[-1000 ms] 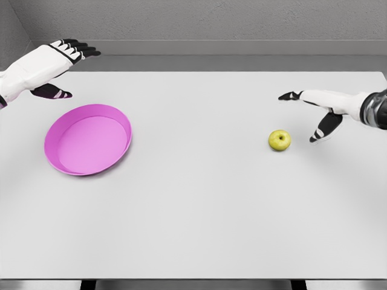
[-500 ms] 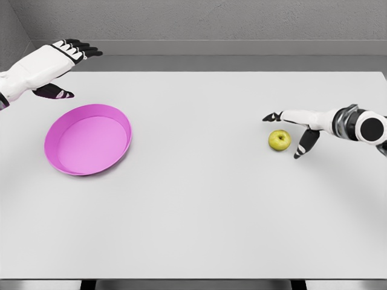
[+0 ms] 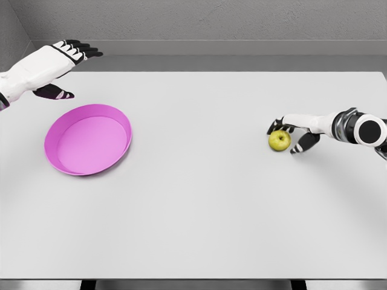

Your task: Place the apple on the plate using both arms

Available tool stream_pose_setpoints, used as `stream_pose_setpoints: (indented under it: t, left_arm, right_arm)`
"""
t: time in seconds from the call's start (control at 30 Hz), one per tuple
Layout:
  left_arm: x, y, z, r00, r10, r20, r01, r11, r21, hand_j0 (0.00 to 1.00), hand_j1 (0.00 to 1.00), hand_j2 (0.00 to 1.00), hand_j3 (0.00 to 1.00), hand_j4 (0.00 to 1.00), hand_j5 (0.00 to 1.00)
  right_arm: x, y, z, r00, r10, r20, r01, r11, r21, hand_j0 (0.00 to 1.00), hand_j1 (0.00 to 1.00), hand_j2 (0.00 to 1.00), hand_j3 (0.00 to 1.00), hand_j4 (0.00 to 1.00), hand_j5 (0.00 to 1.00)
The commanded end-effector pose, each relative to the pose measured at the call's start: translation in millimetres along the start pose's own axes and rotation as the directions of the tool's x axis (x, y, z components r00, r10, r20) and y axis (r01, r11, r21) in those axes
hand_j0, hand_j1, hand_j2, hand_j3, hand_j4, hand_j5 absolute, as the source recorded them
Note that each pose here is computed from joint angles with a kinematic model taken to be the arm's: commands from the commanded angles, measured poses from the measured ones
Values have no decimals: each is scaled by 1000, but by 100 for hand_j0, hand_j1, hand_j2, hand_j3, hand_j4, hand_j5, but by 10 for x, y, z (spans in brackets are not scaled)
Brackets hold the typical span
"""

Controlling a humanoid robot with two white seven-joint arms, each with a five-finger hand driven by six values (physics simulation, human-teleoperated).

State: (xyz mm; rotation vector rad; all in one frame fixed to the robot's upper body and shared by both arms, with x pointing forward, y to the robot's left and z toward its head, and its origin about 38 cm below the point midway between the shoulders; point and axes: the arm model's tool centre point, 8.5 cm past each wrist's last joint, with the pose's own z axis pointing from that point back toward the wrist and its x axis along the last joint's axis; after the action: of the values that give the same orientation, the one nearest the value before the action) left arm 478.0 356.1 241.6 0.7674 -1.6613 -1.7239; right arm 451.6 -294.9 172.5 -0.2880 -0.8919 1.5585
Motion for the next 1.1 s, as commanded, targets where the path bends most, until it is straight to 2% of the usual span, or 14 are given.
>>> stream_pose_setpoints:
  t: [0.0, 0.4, 0.63, 0.8, 1.07]
  left_arm:
    - [-5, 13, 6, 1000, 4, -1, -4, 1000, 5, 100, 100, 100, 100, 100, 100]
    - [-8, 10, 7, 1000, 4, -2, -4, 1000, 5, 100, 100, 100, 100, 100, 100]
    - [-9, 15, 11, 1000, 3, -2, -3, 1000, 5, 100, 100, 100, 100, 100, 100]
    - [-9, 15, 11, 1000, 3, -2, -3, 1000, 5, 100, 100, 100, 100, 100, 100]
    - [-12, 18, 16, 1000, 3, -3, -3, 1000, 5, 100, 100, 100, 100, 100, 100]
  right_arm:
    - [16, -1, 6, 1000, 3, 4, -3, 1000, -1, 49, 49, 49, 49, 49, 49]
    - [22, -1, 7, 1000, 5, 7, -5, 1000, -1, 35, 35, 35, 35, 35, 35]
    - [66, -49, 36, 1000, 15, 19, -14, 1000, -13, 34, 34, 34, 34, 34, 34]
    - [134, -83, 69, 999, 27, 39, -26, 999, -26, 33, 33, 33, 33, 33, 33]
    - [364, -105, 124, 993, 65, 99, -61, 997, -44, 32, 32, 32, 32, 32, 32]
